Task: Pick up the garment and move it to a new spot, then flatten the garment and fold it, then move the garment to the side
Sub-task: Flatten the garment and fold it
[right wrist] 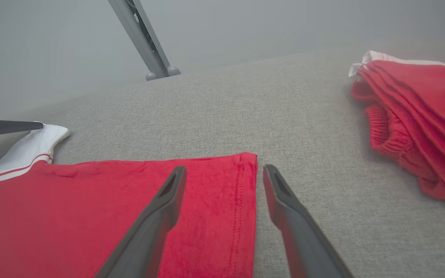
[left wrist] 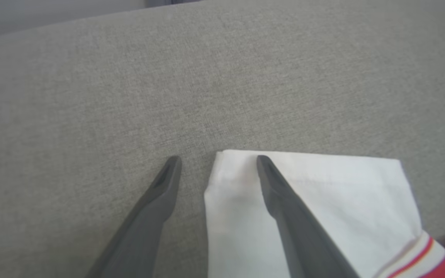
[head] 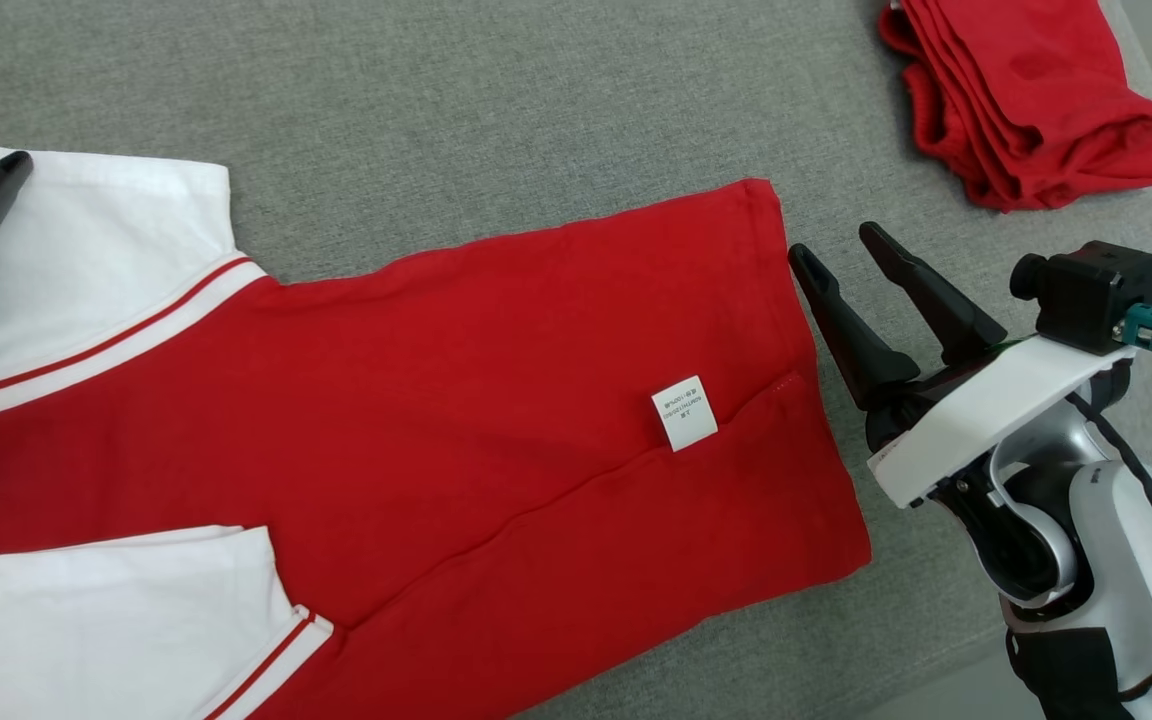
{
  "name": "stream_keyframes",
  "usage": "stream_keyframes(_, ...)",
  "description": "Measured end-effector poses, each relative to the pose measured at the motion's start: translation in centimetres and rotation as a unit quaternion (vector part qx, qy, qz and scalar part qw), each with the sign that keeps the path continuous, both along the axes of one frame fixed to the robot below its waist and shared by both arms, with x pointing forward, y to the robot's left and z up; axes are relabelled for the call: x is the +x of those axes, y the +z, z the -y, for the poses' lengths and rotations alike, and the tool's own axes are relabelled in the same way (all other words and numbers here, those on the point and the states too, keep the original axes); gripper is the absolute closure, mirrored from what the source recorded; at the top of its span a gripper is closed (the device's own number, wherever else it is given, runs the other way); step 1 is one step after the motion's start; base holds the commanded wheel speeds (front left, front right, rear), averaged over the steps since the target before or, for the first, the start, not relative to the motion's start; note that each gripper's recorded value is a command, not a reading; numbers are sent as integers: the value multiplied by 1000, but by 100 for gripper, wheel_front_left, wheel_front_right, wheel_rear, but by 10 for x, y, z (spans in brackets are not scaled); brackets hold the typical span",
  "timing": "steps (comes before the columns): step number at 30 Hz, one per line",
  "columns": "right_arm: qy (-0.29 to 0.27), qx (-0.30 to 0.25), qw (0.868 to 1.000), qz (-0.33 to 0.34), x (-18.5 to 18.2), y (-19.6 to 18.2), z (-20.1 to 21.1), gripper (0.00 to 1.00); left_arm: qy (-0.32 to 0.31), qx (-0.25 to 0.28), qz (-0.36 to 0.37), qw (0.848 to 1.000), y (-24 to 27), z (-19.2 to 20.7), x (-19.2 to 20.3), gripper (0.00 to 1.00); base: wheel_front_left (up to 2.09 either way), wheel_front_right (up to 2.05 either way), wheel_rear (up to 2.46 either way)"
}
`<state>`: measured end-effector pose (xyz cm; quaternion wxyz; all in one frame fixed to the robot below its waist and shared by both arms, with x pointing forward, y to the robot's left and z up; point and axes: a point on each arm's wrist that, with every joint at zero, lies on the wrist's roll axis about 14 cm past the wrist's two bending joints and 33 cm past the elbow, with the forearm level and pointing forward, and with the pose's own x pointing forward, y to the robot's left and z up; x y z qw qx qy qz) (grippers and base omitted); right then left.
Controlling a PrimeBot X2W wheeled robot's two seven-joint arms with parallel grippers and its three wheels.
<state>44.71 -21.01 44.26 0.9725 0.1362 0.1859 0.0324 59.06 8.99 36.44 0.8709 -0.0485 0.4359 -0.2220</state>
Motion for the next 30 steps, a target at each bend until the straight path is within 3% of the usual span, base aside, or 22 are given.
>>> stream_keyframes(8,-8,-1,1000,-6,-3,-6,6,0,0,14,-9,1000,-15,0,7,0,0,0,0)
stream_keyframes(9,-9,-2,1000,-7,-3,-6,6,0,-1,16,-11,1000,-17,0,7,4,0,0,0)
stream_keyframes(11,-11,-1,1000,-6,-4,-6,7,0,-3,19,-16,1000,-18,0,6,42,0,0,0)
stream_keyframes(13,-12,-1,1000,-4,-4,-5,8,0,-9,19,-21,1000,-18,0,3,71,0,0,0)
stream_keyframes(14,-12,-1,1000,-3,-4,-4,8,0,-13,18,-22,1000,-17,1,2,100,0,0,0)
stream_keyframes(22,-6,1,1000,15,0,7,4,0,-44,17,-24,999,1,2,-15,100,0,0,0)
stream_keyframes(30,11,6,999,32,3,21,-6,0,-61,-18,50,997,49,9,-17,100,0,0,0)
